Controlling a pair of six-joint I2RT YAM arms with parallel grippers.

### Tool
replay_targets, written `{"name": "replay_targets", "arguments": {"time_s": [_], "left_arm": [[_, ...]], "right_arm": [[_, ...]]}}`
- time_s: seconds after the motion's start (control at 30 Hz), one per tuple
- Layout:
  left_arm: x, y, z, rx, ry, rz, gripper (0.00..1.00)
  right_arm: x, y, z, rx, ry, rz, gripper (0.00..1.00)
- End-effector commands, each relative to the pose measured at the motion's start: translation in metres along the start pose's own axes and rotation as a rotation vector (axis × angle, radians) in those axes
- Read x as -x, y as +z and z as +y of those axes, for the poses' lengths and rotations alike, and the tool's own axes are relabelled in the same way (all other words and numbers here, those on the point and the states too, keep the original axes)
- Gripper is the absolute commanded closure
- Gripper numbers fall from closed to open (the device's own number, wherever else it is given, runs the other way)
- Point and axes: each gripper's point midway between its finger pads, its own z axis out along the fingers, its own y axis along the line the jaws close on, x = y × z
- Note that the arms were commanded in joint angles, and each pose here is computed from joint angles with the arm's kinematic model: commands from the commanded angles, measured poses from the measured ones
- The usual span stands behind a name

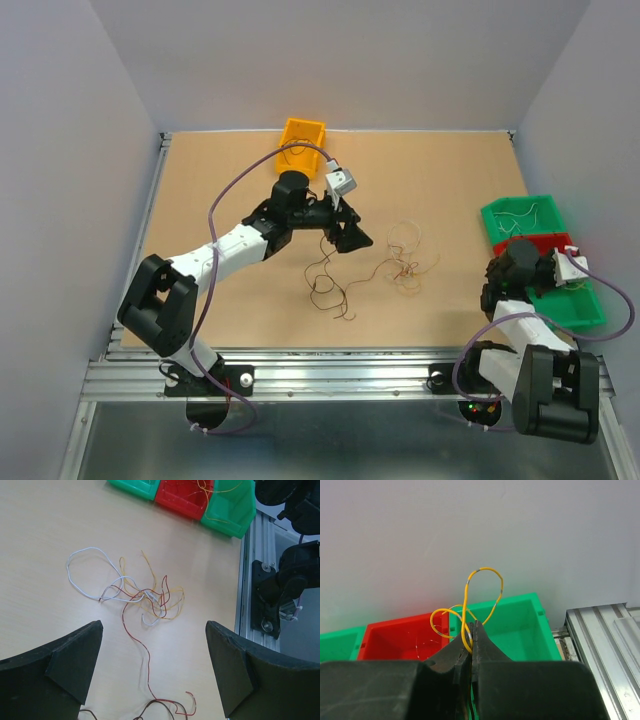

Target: Untangle the cables

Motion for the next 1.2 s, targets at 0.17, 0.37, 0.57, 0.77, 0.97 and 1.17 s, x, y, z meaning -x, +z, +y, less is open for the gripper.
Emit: {"name": "replay_targets", "arguments": {"time_s": [0.17, 0.37, 0.57, 0.77, 0.97, 1.17], "left_arm": [[0.028, 0.000, -0.014, -0.033, 0.076, -0.051, 0.05], [0.030, 0.000, -0.017, -0.041, 0.078, -0.051, 0.05], [0.026, 0.003, -0.018, -0.047, 0.077, -0.042, 0.05], [0.026, 0.004, -0.019, -0.052, 0.076, -0.034, 0.05], [0.030, -0.001, -0.024, -0.044, 0.099, -0.046, 0.05], [0.029, 0.000, -0.027, -0.048, 0.105, -0.045, 0.05]], "right_arm": [[-0.013, 0.004, -0.022, -0.163, -0.107, -0.024, 0.99], [-0.024, 0.007, -0.007, -0.101, -0.277, -0.001, 0.99], [-0.017, 0.007, 0.015, -0.068, -0.377, 0.009, 0.99], [-0.018, 0.003, 0.086, 0.111, -0.334, 0.257, 0.99], [-0.033, -0.008, 0.075, -0.010, -0.292, 0.533, 0.99], [-0.074, -0.001, 0.002, -0.332, -0.360, 0.684, 0.99]]}}
